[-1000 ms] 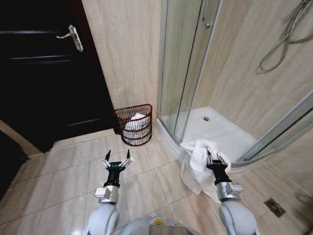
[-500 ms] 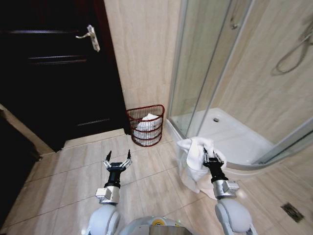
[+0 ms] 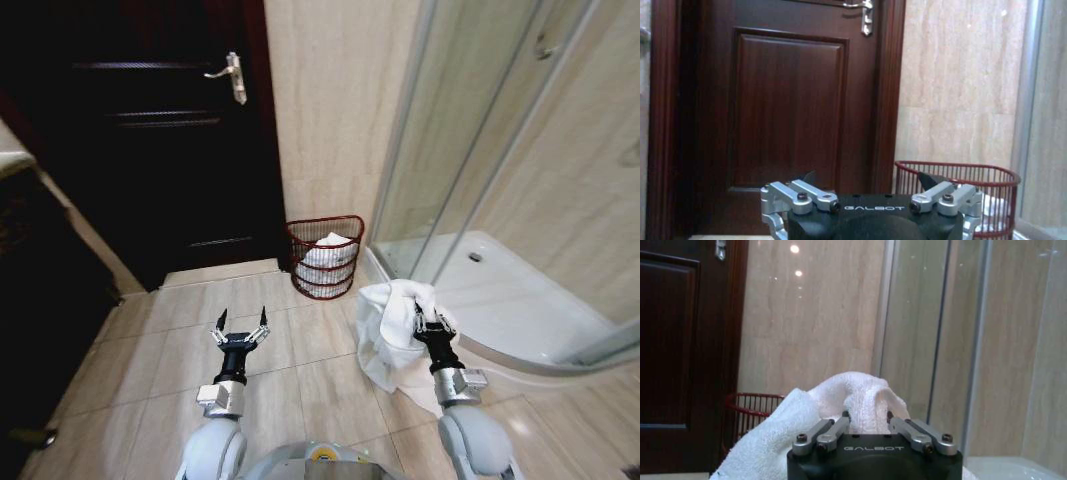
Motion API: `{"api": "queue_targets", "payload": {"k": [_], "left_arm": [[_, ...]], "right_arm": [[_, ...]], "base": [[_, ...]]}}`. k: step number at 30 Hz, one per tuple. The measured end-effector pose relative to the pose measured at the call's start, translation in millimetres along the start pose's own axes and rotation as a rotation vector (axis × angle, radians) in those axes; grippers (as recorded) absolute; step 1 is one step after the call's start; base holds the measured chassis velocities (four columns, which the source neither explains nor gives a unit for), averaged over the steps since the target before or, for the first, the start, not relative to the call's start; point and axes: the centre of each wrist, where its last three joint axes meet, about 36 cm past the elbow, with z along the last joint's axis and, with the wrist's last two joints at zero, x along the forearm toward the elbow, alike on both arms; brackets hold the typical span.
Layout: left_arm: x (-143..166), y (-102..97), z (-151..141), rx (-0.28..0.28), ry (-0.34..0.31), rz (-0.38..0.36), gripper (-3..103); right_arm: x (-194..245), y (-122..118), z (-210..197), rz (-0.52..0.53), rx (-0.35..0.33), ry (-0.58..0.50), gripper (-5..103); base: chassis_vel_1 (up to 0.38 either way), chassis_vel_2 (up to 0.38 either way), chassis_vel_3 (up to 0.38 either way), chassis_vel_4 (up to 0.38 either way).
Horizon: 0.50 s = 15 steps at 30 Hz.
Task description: Discard the used towel into the hamper.
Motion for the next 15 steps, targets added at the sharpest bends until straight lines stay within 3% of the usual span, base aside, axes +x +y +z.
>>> {"api": "queue_targets", "payload": {"k": [15], "left_arm": [[0.1,-3.3,-1.7,-0.002,0.002,0.004,100]], "right_arm": [[3.3,-0.7,-4.0,0.021,-0.003,-0.013,17]], "base": [[0.0,0.0,0.0,0.0]]}}
